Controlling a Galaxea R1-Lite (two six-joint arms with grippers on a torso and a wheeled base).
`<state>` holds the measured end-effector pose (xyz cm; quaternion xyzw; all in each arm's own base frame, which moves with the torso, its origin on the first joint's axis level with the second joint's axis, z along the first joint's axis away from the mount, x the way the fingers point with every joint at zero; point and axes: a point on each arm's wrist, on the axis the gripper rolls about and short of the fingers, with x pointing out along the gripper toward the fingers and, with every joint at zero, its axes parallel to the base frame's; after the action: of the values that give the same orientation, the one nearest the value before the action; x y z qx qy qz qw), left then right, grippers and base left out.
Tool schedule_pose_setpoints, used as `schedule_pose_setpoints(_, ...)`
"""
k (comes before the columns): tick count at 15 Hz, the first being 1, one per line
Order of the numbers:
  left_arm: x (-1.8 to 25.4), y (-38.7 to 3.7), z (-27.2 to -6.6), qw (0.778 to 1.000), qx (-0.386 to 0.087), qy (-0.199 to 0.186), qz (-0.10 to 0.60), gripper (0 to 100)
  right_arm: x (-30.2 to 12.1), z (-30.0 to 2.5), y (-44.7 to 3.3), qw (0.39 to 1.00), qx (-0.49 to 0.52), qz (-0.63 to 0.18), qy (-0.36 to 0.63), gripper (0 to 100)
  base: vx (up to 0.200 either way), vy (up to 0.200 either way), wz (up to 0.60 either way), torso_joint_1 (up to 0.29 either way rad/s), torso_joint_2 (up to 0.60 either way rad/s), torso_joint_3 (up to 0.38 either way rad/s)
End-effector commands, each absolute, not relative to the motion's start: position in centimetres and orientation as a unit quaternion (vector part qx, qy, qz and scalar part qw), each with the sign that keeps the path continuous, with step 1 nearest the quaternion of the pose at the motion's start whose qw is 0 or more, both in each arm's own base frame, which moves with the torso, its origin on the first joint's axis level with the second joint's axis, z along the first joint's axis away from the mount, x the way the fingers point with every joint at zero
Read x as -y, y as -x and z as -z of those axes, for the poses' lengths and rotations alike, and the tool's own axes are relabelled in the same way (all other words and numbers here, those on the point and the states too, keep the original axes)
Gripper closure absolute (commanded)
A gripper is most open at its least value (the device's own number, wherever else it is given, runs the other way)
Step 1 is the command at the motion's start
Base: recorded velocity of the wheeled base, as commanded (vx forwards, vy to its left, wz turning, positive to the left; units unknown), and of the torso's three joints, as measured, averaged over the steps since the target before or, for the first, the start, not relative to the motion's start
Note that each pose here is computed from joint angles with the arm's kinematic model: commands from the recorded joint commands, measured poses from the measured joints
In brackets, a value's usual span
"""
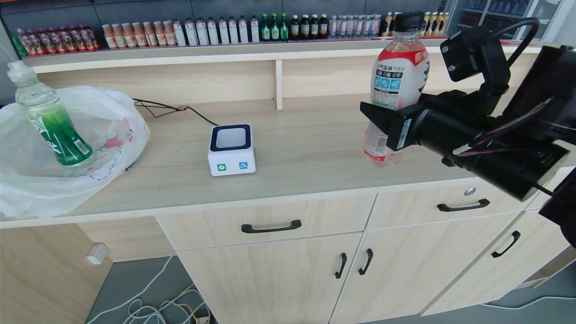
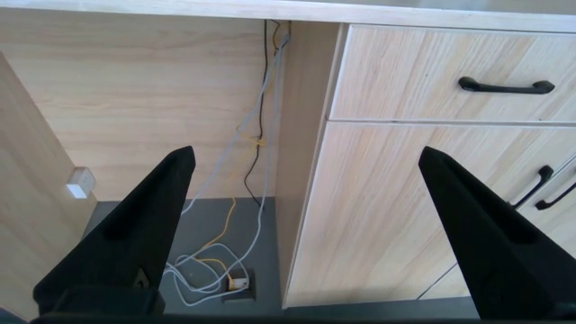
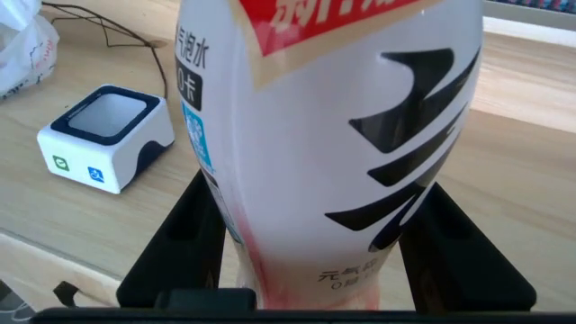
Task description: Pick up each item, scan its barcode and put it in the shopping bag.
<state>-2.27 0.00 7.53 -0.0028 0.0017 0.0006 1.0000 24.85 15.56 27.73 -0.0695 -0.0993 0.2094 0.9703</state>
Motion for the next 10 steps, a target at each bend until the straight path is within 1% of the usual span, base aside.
schedule_pose_setpoints(1,0.0,2.3,-7.5,1.000,-0.002,0.003,-0.001,0,-14.7,-28.1,-22.5,0.968,0.108,-0.218,0.062,100,0.000,0.000,0.00,0.000,0.00,0.000)
schedule_pose_setpoints(4,0.0,2.3,-7.5,1.000,-0.002,0.003,-0.001,0,-13.5,-27.6,-20.5,0.969,0.092,-0.227,0.013,100,0.000,0.000,0.00,0.000,0.00,0.000)
schedule_pose_setpoints(6,0.0,2.3,-7.5,1.000,-0.002,0.003,-0.001,0,-12.7,-26.7,-19.4,0.967,0.073,-0.241,-0.039,100,0.000,0.000,0.00,0.000,0.00,0.000)
schedule_pose_setpoints(10,0.0,2.3,-7.5,1.000,-0.002,0.003,-0.001,0,-11.4,-24.8,-18.3,0.942,0.072,-0.317,-0.080,100,0.000,0.000,0.00,0.000,0.00,0.000)
